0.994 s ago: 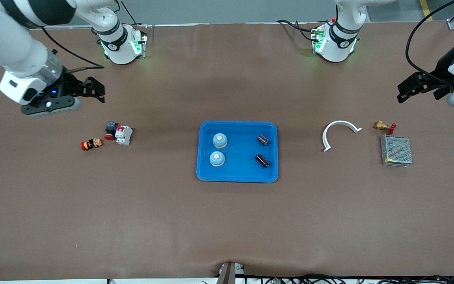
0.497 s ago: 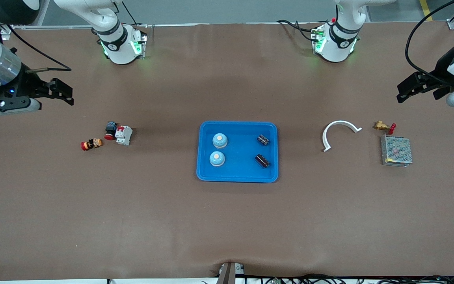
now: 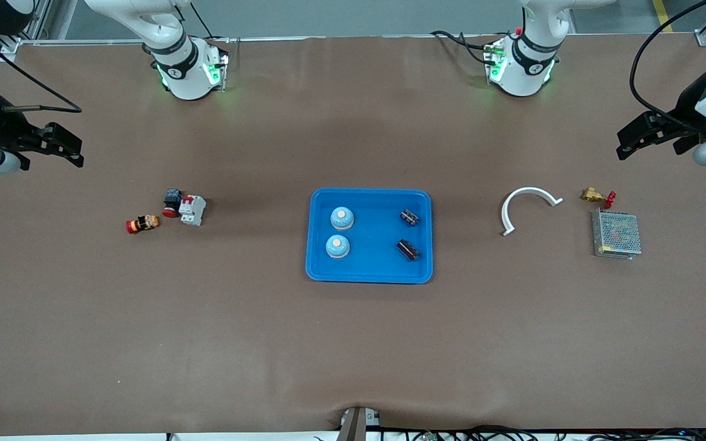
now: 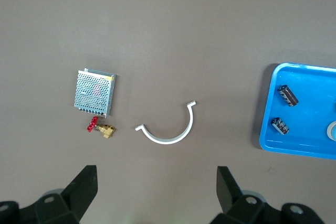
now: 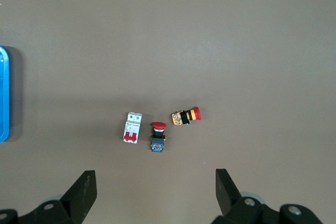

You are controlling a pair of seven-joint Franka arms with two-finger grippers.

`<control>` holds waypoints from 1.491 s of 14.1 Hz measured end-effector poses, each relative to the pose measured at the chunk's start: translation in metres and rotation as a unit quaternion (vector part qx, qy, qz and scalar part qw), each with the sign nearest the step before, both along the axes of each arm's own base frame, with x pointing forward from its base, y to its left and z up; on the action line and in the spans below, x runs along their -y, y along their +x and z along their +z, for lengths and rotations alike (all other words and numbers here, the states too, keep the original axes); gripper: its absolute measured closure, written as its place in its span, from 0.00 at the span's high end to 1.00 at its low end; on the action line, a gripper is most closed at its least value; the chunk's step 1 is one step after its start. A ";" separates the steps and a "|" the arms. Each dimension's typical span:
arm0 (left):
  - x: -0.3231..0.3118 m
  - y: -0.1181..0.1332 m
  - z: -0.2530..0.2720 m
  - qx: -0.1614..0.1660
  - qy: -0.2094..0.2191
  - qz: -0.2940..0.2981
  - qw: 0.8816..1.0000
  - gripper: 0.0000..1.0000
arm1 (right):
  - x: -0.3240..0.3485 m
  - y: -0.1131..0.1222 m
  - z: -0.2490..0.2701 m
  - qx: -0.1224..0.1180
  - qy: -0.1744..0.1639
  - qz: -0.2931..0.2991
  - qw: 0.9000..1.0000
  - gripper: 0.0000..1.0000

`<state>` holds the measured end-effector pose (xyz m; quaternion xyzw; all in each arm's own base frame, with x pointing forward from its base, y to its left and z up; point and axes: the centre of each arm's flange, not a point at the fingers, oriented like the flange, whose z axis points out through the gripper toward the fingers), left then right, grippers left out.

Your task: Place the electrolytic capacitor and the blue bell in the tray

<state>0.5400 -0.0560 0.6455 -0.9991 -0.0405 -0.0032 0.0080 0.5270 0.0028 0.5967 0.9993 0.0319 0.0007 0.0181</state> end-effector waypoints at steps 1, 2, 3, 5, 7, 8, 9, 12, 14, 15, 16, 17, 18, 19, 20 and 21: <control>0.000 0.000 0.000 0.000 0.000 0.000 1.000 1.00 | 0.002 0.000 -0.001 -0.001 0.000 -0.002 1.000 1.00; 0.000 0.000 0.000 0.000 0.000 0.000 1.000 1.00 | 0.004 0.001 -0.001 -0.001 0.000 -0.003 1.000 1.00; -0.001 0.000 0.000 0.000 0.000 0.001 1.000 1.00 | 0.007 0.001 -0.001 -0.001 0.000 -0.005 1.000 1.00; -0.001 0.000 0.000 0.000 0.000 0.001 1.000 1.00 | 0.020 0.001 -0.002 -0.002 0.000 -0.003 1.000 1.00; 0.000 0.000 0.000 0.000 0.000 0.000 1.000 1.00 | 0.035 -0.001 -0.002 -0.006 0.001 -0.001 1.000 1.00; 0.001 0.000 0.000 0.000 0.000 -0.001 1.000 1.00 | 0.040 -0.002 -0.002 -0.013 0.001 -0.002 1.000 1.00; 0.002 0.000 0.000 0.000 0.000 -0.001 1.000 1.00 | 0.042 -0.003 0.000 -0.021 0.002 -0.003 1.000 1.00; 0.003 0.000 0.002 0.002 0.000 -0.003 1.000 1.00 | 0.039 0.002 0.007 -0.029 0.003 0.000 1.000 1.00; 0.002 -0.001 0.006 0.007 -0.001 -0.002 1.000 1.00 | 0.037 0.004 0.003 -0.035 0.003 0.002 0.999 1.00; 0.002 -0.001 0.008 0.008 -0.001 -0.001 1.000 1.00 | 0.037 0.004 0.000 -0.039 0.003 0.002 0.999 1.00; 0.002 -0.001 0.009 0.009 -0.001 -0.002 1.000 1.00 | 0.037 0.004 -0.003 -0.044 0.003 0.002 0.999 1.00; 0.002 -0.001 0.009 0.009 -0.001 -0.001 1.000 1.00 | 0.037 0.004 -0.007 -0.048 0.004 0.002 0.999 1.00; 0.002 -0.001 0.009 0.009 -0.001 -0.001 1.000 1.00 | 0.037 0.003 -0.011 -0.052 0.004 0.002 0.999 1.00; 0.001 -0.001 0.009 0.009 -0.001 -0.001 1.000 1.00 | 0.038 0.003 -0.013 -0.054 0.004 0.001 0.999 1.00; 0.001 -0.001 0.009 0.009 -0.001 -0.001 1.000 1.00 | 0.039 0.002 -0.013 -0.055 0.004 0.001 0.998 1.00; 0.001 0.000 0.009 0.010 -0.001 -0.001 1.000 1.00 | 0.039 0.001 -0.012 -0.055 0.004 0.000 0.998 1.00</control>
